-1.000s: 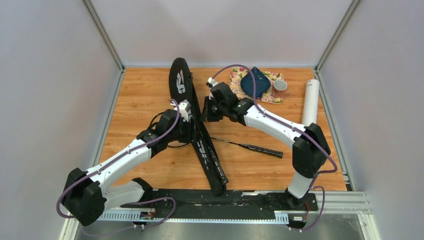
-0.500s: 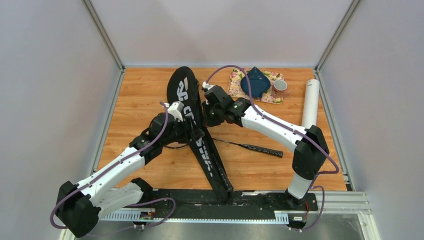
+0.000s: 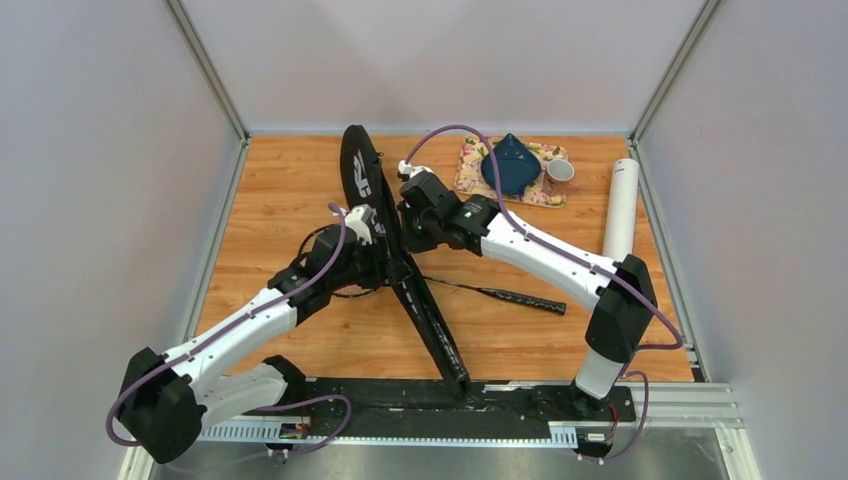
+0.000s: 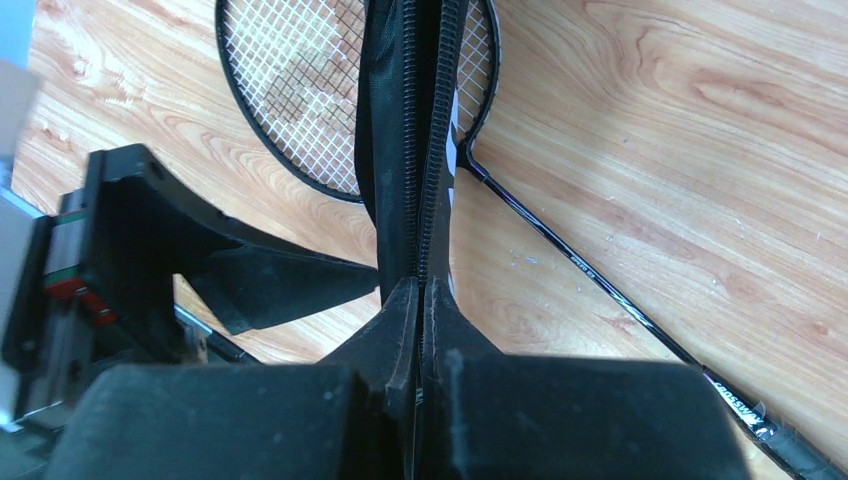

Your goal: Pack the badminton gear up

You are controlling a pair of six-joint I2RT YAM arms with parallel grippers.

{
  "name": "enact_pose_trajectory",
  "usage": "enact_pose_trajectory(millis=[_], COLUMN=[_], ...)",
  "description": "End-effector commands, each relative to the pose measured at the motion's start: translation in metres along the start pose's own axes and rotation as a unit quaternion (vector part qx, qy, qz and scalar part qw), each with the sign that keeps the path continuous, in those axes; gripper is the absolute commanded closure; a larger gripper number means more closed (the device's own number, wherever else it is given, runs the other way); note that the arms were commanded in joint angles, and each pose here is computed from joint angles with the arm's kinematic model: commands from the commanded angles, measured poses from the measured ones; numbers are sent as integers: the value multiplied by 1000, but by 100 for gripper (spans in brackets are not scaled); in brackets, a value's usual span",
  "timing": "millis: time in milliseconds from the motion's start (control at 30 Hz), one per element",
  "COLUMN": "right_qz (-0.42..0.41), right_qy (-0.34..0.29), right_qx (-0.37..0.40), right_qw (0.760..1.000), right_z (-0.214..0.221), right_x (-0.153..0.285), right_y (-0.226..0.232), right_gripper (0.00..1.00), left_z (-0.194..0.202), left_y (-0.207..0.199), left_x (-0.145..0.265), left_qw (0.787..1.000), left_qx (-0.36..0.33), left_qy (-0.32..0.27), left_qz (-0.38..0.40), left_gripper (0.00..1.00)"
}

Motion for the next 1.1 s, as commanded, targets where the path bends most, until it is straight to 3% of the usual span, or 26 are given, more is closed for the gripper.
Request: enact_pose_trajectory(millis=[0, 133, 300, 367, 467, 600, 700, 867, 1067], right_qz=[-38, -45, -48, -38, 12, 16, 22, 67, 84], right_qy=[-73, -73, -75, -107, -112, -123, -127, -164, -143], right_qx=[2, 4, 31, 54, 88, 110, 115, 150, 160], right_qw=[997, 996, 996, 992, 990, 986, 985, 973, 973], right_z=[-30, -27, -16, -21, -19, -23, -21, -34, -30], right_x=[35, 39, 35, 35, 26, 33, 25, 38, 22], right_y=[31, 33, 21, 12, -15, -17, -20, -38, -65], right_gripper=[100, 100, 100, 100, 100, 100, 100, 100, 100], left_z=[-11, -10, -10, -6, 9, 21, 37, 19, 14], left_y=[-7, 9, 14, 22, 24, 25, 47, 36, 36], left_x=[-1, -3, 2, 5, 11, 23, 21, 38, 46], left_qw=[1000, 999, 997, 995, 997, 998, 995, 994, 990], left_qx=[4, -8, -36, -44, -47, -36, -25, -69, -108], left_qy=[-23, -26, -38, -40, -25, -30, -29, -29, -10], left_qz=[10, -46, -54, -75, -62, -48, -95, -85, -93], left_gripper=[30, 39, 72, 88, 100, 100, 100, 100, 100])
Point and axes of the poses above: each gripper's point midway between its finger pads, its own x axis back along the fingers, its own y axis along the line the jaws close on, z = x × y, the point moved 5 cm from there along x, back along the fingers, and after that the axes turned 12 degrees about -x, right-handed, at the moved point
